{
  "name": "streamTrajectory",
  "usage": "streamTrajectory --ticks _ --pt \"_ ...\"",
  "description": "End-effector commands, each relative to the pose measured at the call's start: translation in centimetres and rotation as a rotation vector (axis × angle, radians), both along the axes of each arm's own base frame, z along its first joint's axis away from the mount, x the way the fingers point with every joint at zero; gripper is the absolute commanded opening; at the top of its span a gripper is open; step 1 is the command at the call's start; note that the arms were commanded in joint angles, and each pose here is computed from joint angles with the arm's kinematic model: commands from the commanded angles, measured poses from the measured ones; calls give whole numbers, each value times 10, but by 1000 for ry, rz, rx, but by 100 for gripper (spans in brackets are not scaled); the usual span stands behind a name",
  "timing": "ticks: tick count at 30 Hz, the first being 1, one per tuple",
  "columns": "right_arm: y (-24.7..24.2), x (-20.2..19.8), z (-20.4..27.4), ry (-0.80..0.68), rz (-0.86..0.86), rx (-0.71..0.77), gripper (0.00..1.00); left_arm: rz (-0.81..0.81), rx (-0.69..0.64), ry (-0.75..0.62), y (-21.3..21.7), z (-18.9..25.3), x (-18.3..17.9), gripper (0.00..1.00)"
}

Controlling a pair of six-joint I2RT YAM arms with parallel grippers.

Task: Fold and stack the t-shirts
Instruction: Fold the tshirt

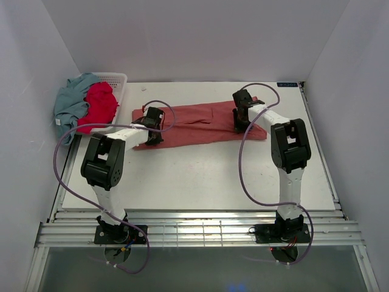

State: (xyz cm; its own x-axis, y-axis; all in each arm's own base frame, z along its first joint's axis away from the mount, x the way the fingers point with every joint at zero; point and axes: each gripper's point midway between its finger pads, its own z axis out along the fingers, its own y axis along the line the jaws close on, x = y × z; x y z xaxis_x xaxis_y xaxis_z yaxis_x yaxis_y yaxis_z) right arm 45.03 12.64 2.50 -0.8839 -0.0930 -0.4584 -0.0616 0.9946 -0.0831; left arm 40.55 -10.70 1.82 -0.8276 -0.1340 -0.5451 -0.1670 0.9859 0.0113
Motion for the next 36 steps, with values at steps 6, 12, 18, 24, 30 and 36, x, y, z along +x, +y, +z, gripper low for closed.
streamTrajectory --ticks 6,12,18,24,30,36 --pt "3 69 -13 -34 -20 -12 39 -99 -46 374 -40 -48 -134 0" --pt "5 101 -14 -78 -33 14 40 -165 -112 456 -69 -51 -169 0" --pt "13 113 -18 -100 -22 101 41 -341 -301 497 -122 -24 -185 0" --pt "30 118 -20 -108 30 202 41 -487 -450 523 -168 -9 -190 0" --pt "40 126 -6 -145 89 285 43 -613 -579 561 -216 12 -196 0" --pt "40 144 14 -193 138 421 43 -727 -675 553 -254 33 -197 0"
